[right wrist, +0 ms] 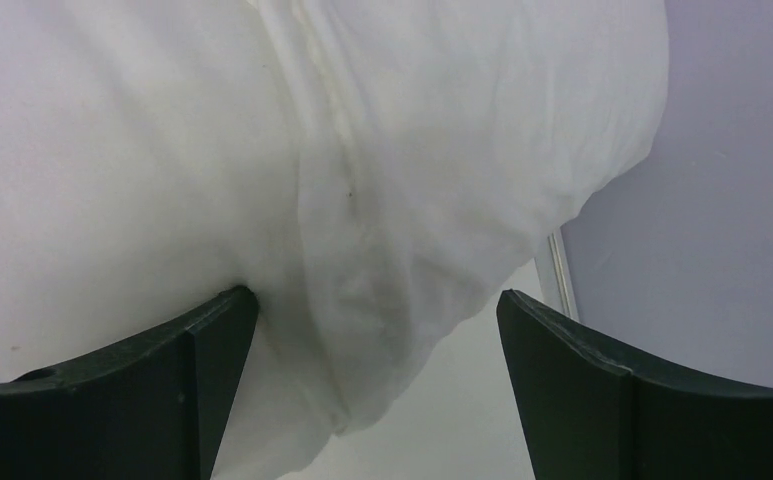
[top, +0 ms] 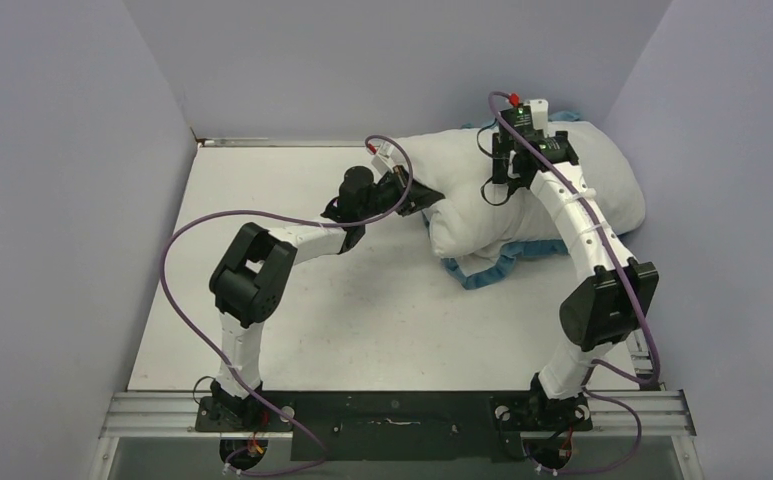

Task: Put the pillow into the pillowcase
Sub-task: Stuff the pillow into the pillowcase.

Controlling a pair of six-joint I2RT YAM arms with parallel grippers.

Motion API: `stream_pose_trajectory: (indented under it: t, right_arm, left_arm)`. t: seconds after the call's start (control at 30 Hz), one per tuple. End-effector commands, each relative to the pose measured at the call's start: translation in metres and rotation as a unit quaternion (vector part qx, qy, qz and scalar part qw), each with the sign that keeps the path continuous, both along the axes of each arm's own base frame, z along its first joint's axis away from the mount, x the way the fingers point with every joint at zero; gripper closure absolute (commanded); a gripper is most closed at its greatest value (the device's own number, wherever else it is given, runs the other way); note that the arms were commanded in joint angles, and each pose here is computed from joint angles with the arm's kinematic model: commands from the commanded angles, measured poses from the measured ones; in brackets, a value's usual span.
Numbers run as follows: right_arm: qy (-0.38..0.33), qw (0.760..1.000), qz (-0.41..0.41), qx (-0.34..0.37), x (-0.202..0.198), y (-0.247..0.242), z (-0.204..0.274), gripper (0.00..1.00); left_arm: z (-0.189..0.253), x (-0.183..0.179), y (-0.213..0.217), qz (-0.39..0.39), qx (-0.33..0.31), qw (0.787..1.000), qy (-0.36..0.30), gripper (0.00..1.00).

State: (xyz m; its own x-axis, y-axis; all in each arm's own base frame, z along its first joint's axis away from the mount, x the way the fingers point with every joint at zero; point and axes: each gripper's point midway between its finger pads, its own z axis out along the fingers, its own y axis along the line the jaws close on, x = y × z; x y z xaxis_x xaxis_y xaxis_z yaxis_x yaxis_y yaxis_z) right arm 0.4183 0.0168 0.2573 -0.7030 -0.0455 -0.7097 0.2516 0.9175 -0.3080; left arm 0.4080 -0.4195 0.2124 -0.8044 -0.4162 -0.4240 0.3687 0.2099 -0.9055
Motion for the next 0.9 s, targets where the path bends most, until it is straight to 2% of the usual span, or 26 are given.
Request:
stream_pose_trajectory:
  t: [0.0, 0.07, 0.23, 0.4, 0.53, 0.77, 0.87]
  right_arm:
    - [-0.037, 0.998, -0.040, -0.022, 0.020, -0.030, 0.013, 0.22]
    - [-0.041, 0.998, -0.046, -0.015, 0.028, -0.036, 0.010, 0.35]
    - [-0.058, 0.996, -0.060, -0.011, 0.042, -0.044, 0.022, 0.36]
    - [-0.071, 0.994, -0.079, -0.012, 0.035, -0.061, 0.034, 0.37]
    - [-0.052, 0.996, -0.072, 0.005, 0.035, -0.064, 0.016, 0.45]
    - [-0.011, 0.998, -0.057, -0.007, 0.050, -0.047, -0.029, 0.37]
    - [0.001, 0.998, -0.064, -0.024, 0.056, -0.048, -0.043, 0.24]
  left_arm:
    - [0.056, -0.020, -0.003, -0.029, -0.035, 0.997, -0.062, 1.00]
    - [0.056, -0.021, -0.003, -0.032, -0.035, 0.997, -0.063, 1.00]
    - [0.057, -0.022, 0.000, -0.033, -0.035, 0.997, -0.063, 1.00]
    - [0.055, -0.020, 0.005, -0.028, -0.034, 0.997, -0.058, 1.00]
    - [0.054, -0.020, 0.007, -0.027, -0.040, 0.997, -0.054, 1.00]
    - [0.064, -0.021, 0.005, -0.032, -0.050, 0.996, -0.060, 1.00]
    - [0.067, -0.021, 0.004, -0.033, -0.053, 0.996, -0.060, 1.00]
